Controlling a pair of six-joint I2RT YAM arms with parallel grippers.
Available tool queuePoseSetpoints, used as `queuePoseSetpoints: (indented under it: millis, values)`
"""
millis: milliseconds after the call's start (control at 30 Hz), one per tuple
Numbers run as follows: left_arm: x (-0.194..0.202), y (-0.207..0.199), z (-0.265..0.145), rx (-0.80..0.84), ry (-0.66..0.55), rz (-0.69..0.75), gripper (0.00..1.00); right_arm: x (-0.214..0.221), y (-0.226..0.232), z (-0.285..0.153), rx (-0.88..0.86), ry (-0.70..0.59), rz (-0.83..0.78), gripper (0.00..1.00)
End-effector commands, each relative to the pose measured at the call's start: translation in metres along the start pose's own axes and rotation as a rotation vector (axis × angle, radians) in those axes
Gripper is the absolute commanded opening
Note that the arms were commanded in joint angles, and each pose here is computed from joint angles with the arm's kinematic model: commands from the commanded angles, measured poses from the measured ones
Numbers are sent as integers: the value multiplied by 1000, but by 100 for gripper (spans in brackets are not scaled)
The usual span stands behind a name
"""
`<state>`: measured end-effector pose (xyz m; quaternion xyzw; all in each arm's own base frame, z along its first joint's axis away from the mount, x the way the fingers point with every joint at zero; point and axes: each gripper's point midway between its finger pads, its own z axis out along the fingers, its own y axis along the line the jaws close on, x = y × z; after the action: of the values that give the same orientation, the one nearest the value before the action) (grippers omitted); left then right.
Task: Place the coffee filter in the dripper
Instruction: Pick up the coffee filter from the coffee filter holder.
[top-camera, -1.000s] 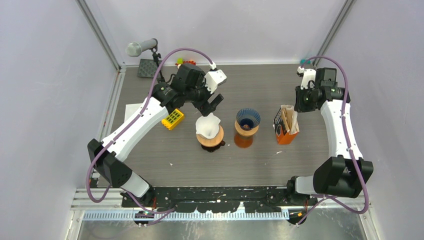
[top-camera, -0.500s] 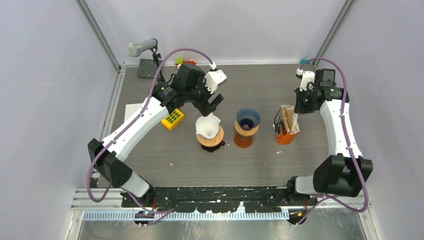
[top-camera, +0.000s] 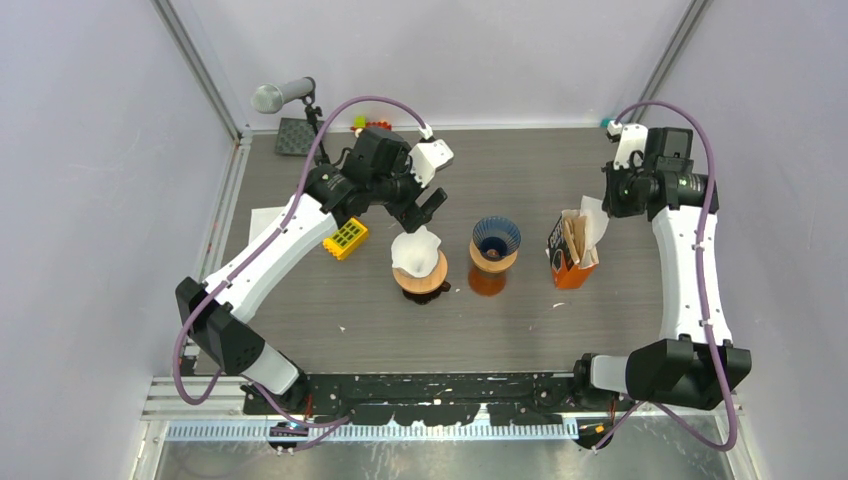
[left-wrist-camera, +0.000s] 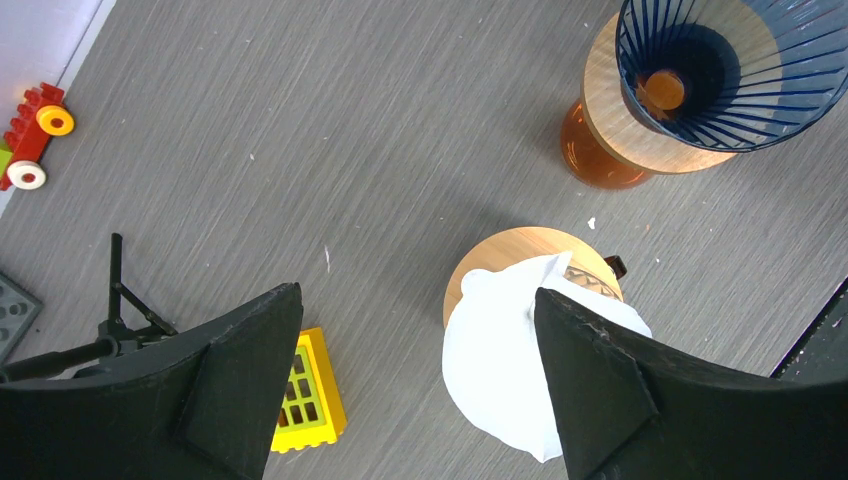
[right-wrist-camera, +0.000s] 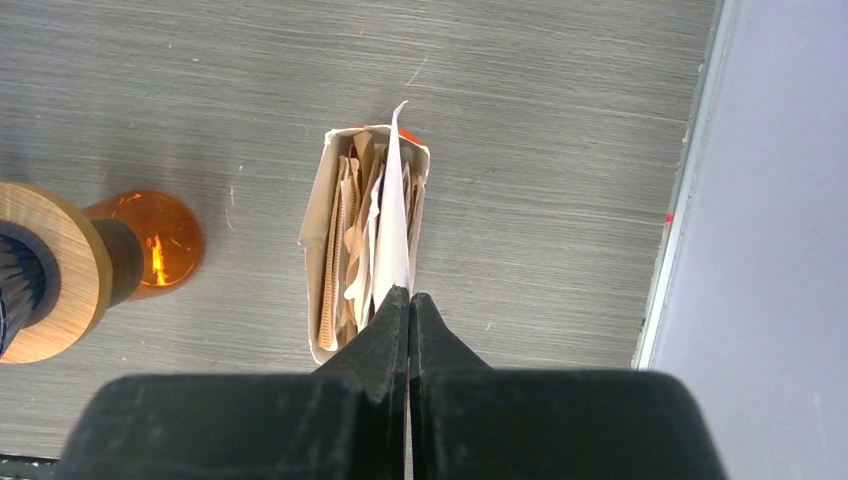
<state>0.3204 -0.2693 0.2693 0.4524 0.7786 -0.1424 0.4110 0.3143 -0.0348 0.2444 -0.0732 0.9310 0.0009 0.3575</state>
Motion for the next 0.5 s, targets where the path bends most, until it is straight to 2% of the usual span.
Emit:
queuePoseSetpoints:
  millis: [0,233,467]
  values:
    - [-16,4,-10,-8,-47,10,88,-18,-10,-28,66,-68,-23,0]
    - [-31,7,-15,-15,-79,-1,88,-62,-8,-69,61,-188,-36,0]
    - [-61,-2,-18,48,-170,-50,88,-103,31,-99,-139,-311,-6,0]
